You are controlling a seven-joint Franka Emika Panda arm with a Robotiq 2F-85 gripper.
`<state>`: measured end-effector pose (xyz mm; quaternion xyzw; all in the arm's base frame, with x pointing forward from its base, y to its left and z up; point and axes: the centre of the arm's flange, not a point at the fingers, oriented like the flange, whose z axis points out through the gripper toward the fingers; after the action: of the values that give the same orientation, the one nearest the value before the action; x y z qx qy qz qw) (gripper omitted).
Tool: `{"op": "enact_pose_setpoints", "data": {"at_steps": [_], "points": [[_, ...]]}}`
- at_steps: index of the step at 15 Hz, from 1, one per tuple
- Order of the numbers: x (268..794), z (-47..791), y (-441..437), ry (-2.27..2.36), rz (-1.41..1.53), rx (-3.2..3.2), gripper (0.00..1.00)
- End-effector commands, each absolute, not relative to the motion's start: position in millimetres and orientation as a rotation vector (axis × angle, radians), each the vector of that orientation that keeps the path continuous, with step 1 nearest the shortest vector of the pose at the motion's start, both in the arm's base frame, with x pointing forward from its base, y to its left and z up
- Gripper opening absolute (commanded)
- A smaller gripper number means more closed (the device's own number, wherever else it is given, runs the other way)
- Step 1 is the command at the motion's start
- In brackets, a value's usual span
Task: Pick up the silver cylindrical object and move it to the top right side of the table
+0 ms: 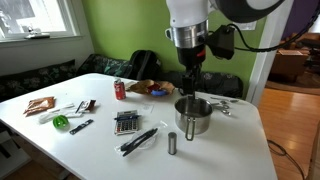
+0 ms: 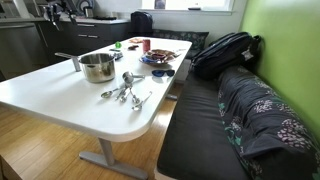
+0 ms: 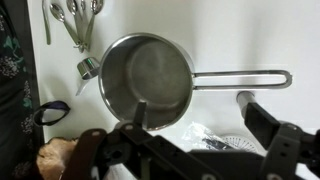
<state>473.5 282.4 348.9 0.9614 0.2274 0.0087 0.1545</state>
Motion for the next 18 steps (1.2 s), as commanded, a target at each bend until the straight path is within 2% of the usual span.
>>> {"op": "enact_pose_setpoints", "data": {"at_steps": [1,7,12,18], "points": [[478.7,342.8,284.3,0.665,0.012,2.756,1.0],[498.9,300.7,299.8,1.007,-0.042,2.922,1.0],[501.3,261.4,318.0,1.25,-0.316,2.986,1.0],[501.3,229.6,333.0,1.221,-0.434,2.897,1.0]]}}
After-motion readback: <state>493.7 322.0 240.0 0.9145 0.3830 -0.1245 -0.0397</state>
